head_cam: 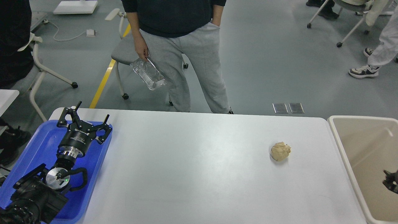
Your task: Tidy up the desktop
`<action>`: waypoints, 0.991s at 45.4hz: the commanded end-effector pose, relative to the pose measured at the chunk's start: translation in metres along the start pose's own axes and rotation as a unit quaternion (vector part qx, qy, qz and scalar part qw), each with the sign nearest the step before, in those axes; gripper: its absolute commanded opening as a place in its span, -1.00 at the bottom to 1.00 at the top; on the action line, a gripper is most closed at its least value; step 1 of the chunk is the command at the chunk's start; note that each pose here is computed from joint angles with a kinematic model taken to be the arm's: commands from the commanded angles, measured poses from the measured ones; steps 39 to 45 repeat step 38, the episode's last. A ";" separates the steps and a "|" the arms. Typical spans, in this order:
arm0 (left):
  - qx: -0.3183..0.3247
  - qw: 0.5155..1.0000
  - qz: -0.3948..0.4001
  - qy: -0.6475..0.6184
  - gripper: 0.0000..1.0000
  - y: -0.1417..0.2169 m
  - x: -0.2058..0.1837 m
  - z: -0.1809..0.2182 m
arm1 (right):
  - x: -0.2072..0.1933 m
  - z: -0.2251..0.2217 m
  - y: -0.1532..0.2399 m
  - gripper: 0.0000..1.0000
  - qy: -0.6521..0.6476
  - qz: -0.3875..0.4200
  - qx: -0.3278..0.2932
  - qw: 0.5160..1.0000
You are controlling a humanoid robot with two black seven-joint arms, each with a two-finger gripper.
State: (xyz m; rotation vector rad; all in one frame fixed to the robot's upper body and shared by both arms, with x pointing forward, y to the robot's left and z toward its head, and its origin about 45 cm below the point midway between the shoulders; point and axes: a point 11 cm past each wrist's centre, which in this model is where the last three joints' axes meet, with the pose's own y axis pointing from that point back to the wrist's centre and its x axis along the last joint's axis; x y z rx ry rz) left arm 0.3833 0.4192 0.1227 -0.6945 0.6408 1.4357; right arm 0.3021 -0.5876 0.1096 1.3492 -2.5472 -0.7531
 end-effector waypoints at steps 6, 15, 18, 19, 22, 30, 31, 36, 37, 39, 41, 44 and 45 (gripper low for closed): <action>-0.001 1.000 0.000 0.000 1.00 0.000 0.000 0.000 | -0.071 -0.054 0.048 1.00 -0.174 -0.207 0.183 0.945; -0.001 1.000 0.000 0.000 1.00 0.000 0.000 0.000 | -0.143 -0.020 0.057 1.00 -0.144 -0.213 0.238 0.937; 0.000 1.000 0.000 0.000 1.00 0.000 0.000 0.000 | -0.168 -0.018 0.059 1.00 -0.162 -0.217 0.247 0.930; -0.001 1.000 0.000 0.000 1.00 0.000 0.000 0.000 | -0.173 -0.018 0.059 1.00 -0.167 -0.218 0.249 0.929; -0.001 1.000 0.000 0.000 1.00 0.000 0.000 0.000 | -0.184 -0.017 0.060 1.00 -0.174 -0.224 0.246 0.927; -0.001 1.000 0.000 0.000 1.00 0.000 0.000 0.000 | -0.202 0.003 0.064 1.00 -0.160 -0.247 0.222 0.930; 0.000 1.000 0.000 0.000 1.00 0.000 0.000 0.000 | -0.204 0.004 0.064 1.00 -0.159 -0.250 0.220 0.929; -0.001 1.000 0.000 0.000 1.00 0.000 0.000 0.000 | -0.212 0.011 0.067 1.00 -0.148 -0.262 0.210 0.930; 0.000 1.000 0.000 0.000 1.00 0.000 0.000 0.000 | -0.213 0.012 0.067 1.00 -0.147 -0.263 0.208 0.930; 0.001 1.000 0.000 0.000 1.00 0.000 0.000 0.000 | -0.214 0.013 0.067 1.00 -0.147 -0.265 0.207 0.930; 0.001 1.000 0.000 0.000 1.00 0.000 0.000 0.000 | -0.214 0.013 0.067 1.00 -0.147 -0.265 0.207 0.930; 0.001 1.000 0.000 0.000 1.00 0.000 0.000 0.000 | -0.214 0.013 0.067 1.00 -0.147 -0.265 0.207 0.930; 0.001 1.000 0.000 0.000 1.00 0.000 0.000 0.000 | -0.214 0.013 0.067 1.00 -0.147 -0.265 0.207 0.930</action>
